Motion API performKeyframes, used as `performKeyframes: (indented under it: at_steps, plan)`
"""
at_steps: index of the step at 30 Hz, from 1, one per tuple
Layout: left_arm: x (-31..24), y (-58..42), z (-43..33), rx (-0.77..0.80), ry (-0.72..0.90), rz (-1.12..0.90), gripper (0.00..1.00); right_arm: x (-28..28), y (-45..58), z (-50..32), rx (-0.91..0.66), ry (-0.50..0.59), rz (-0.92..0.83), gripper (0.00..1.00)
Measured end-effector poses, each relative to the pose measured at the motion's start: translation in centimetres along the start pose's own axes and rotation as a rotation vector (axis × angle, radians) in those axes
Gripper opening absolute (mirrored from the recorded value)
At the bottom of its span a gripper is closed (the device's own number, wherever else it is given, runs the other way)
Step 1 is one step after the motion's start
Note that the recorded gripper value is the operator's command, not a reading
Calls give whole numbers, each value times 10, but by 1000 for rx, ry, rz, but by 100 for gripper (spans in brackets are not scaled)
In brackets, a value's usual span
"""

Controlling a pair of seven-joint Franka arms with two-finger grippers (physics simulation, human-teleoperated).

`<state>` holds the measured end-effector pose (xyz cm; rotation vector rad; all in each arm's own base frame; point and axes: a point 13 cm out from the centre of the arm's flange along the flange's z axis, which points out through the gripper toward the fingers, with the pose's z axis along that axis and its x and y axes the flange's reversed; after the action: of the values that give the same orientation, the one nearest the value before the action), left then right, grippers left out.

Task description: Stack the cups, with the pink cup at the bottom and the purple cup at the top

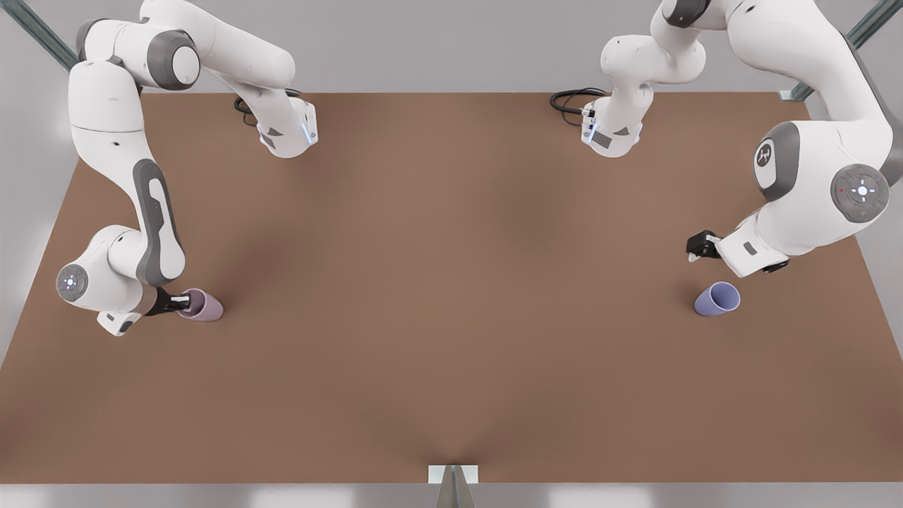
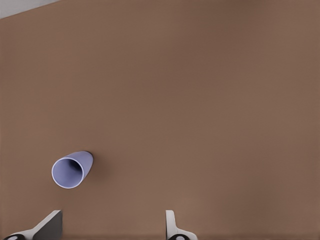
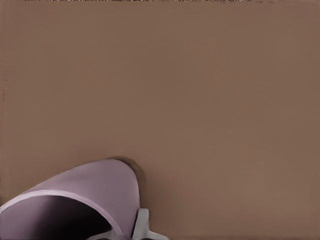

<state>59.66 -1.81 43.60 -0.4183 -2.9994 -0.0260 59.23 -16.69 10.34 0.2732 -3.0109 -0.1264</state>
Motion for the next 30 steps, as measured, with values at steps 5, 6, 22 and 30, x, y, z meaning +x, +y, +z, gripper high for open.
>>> performKeyframes:
  at_steps: [5, 6, 22, 30]
  plan:
    - [0, 0, 0, 0, 0, 1, 100, -12, 17, -13, 8, -10, -43, 21]
    - [0, 0, -1, 0, 0, 1, 100, -20, 29, -24, 16, -20, -64, 21]
    - [0, 0, 0, 0, -1, 1, 100, -151, 568, -178, -111, -138, -246, 21]
    - [-3, 14, 20, -20, 31, -19, 100, -136, 714, -97, -252, -81, 35, 21]
